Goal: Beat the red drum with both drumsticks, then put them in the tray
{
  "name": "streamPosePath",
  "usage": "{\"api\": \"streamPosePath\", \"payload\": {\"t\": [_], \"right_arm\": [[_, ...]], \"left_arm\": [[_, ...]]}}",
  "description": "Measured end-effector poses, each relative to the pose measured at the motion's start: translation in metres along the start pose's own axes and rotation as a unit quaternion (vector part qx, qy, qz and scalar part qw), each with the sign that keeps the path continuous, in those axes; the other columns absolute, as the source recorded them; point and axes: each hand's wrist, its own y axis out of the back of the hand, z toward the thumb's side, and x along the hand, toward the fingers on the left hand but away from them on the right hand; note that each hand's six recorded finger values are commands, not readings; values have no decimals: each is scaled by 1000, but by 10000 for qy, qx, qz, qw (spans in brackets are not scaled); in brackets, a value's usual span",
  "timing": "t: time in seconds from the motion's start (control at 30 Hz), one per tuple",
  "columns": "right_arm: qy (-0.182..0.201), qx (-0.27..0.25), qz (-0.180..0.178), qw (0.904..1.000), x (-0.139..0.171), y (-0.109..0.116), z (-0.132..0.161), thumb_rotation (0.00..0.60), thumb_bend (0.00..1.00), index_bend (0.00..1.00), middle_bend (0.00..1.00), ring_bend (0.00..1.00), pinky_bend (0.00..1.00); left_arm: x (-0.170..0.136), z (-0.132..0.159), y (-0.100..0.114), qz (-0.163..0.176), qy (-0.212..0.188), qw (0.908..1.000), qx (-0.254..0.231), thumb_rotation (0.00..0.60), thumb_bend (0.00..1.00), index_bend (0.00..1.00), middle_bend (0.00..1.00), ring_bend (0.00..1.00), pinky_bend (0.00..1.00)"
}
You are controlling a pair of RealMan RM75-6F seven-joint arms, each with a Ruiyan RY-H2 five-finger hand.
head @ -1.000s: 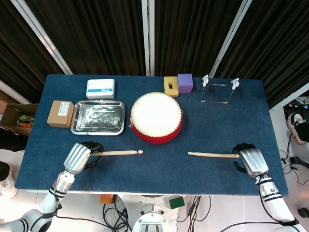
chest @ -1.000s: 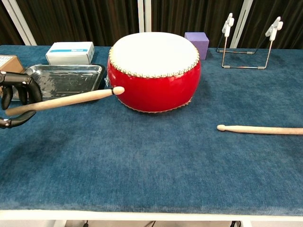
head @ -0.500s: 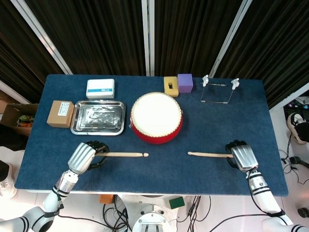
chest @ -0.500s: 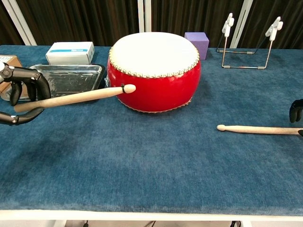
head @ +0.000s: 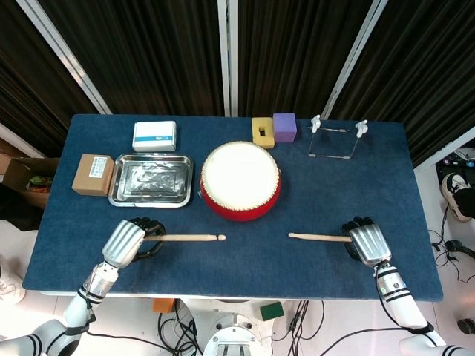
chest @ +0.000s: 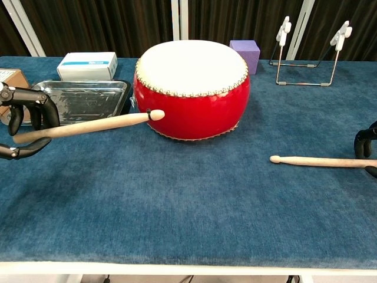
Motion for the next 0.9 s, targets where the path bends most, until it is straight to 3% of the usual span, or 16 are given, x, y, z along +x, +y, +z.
{"api": "streamPosePath", "payload": {"t": [0.37, 0.7, 0.9], "right_arm": [[-30, 52, -38, 10000, -3, -6, 2, 600, 395, 564, 541, 319, 358], [49, 122, -297, 9995, -5, 5, 1, 600, 618, 718, 643, 416, 422], [381, 199, -555, 9975, -1, 23, -4, 600, 739, 770, 667, 437, 452]], "left_arm": [[-1, -1, 1, -2, 8, 10000, 5, 600, 539, 675, 620, 522, 647], [-3, -3, 6, 64, 24, 10000, -35, 600, 539, 676, 622, 522, 650], [2, 0, 19, 192, 0, 9998, -106, 600, 541, 675, 628, 524, 655]]}}
